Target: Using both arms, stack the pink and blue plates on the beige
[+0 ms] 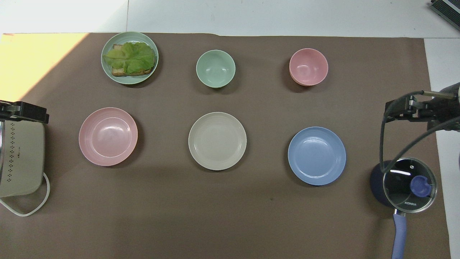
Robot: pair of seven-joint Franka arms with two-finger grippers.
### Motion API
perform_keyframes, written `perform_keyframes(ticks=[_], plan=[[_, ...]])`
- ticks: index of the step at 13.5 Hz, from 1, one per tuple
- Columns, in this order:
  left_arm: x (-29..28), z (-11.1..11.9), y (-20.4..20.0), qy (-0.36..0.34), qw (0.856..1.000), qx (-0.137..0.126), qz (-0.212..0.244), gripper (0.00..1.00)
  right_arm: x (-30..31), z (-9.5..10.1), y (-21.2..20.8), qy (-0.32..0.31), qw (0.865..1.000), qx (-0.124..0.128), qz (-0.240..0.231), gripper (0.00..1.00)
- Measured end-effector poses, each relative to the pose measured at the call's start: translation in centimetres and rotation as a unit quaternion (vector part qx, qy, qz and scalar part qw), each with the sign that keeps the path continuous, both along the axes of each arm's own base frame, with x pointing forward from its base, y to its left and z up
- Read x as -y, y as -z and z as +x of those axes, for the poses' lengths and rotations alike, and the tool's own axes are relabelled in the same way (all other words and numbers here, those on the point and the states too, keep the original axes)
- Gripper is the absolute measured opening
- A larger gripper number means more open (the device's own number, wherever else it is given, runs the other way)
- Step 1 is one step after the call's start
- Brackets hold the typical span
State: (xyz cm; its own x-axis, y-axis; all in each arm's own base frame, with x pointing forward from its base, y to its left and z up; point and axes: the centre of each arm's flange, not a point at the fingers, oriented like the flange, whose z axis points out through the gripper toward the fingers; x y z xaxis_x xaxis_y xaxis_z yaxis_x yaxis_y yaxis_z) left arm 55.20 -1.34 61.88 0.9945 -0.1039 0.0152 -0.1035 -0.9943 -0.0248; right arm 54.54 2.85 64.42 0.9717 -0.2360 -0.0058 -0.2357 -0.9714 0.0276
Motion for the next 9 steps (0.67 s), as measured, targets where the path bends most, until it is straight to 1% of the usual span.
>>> perform_keyframes(ticks=[4, 9], plan=[[0.00, -0.01, 0.05, 0.000, 1.000, -0.001, 0.000, 1.00, 0.08, 0.00, 0.00, 0.001, 1.000, 0.000, 0.000, 1.00], [-0.01, -0.08, 1.00, 0.000, 1.000, -0.011, 0.000, 1.00, 0.16, 0.01, 0.00, 0.002, 1.000, 0.000, 0.000, 1.00]])
